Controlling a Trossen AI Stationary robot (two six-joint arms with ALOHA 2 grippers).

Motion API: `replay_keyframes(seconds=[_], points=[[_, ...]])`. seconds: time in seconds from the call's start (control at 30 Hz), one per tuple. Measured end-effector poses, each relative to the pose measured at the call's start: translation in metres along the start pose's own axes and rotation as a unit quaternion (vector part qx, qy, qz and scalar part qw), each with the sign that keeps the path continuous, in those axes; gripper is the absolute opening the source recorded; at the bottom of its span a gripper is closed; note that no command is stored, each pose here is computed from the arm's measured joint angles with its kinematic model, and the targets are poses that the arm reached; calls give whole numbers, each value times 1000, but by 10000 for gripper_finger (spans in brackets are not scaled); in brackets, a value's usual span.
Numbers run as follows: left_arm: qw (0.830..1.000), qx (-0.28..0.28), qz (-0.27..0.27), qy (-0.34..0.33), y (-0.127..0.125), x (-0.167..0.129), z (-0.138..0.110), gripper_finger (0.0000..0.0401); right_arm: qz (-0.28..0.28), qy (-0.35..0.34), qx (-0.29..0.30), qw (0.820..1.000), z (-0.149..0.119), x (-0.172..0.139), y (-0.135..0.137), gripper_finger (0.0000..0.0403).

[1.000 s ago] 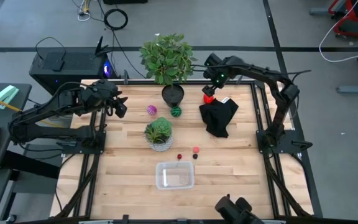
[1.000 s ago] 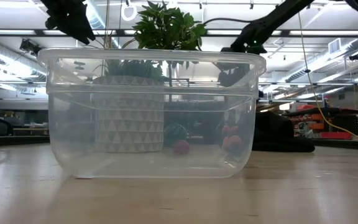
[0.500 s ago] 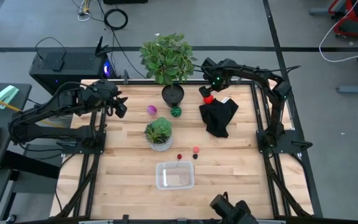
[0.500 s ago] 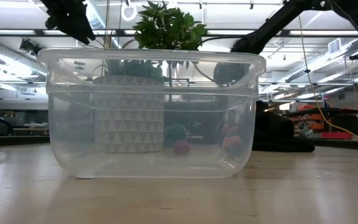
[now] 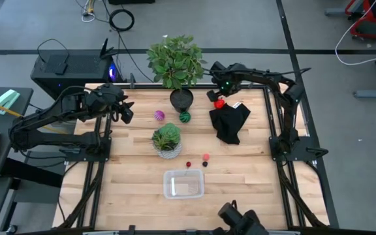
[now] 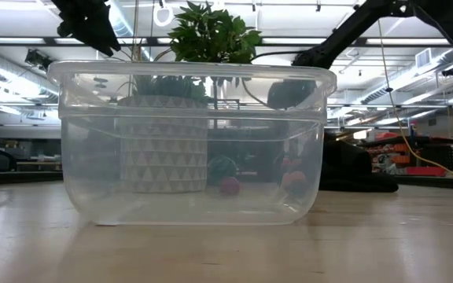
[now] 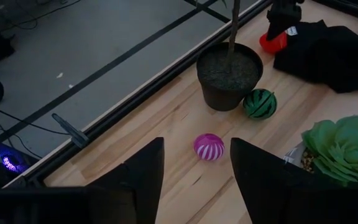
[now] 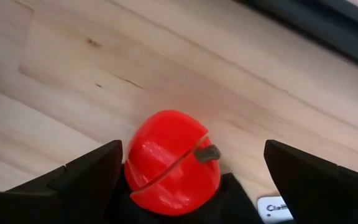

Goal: Pick and placing Produce into tupperware
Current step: Put the apple into the transparent bin

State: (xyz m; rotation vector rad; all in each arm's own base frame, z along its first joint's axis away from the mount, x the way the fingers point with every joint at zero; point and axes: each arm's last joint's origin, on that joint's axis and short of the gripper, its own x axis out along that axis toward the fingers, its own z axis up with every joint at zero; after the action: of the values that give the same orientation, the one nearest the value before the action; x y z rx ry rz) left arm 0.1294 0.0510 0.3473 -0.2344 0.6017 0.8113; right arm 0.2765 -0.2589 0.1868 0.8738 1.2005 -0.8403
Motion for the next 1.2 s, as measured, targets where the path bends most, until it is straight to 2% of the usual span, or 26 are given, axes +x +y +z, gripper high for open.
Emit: replay_keyframes(seconds=[0.9, 1.2], points=[[1000, 0, 0, 0, 0, 0, 0, 189, -16, 49, 15, 999, -7, 35, 4, 400], [1000, 0, 0, 0, 0, 0, 0, 189, -15, 51, 12, 998, -9, 34, 3, 363]])
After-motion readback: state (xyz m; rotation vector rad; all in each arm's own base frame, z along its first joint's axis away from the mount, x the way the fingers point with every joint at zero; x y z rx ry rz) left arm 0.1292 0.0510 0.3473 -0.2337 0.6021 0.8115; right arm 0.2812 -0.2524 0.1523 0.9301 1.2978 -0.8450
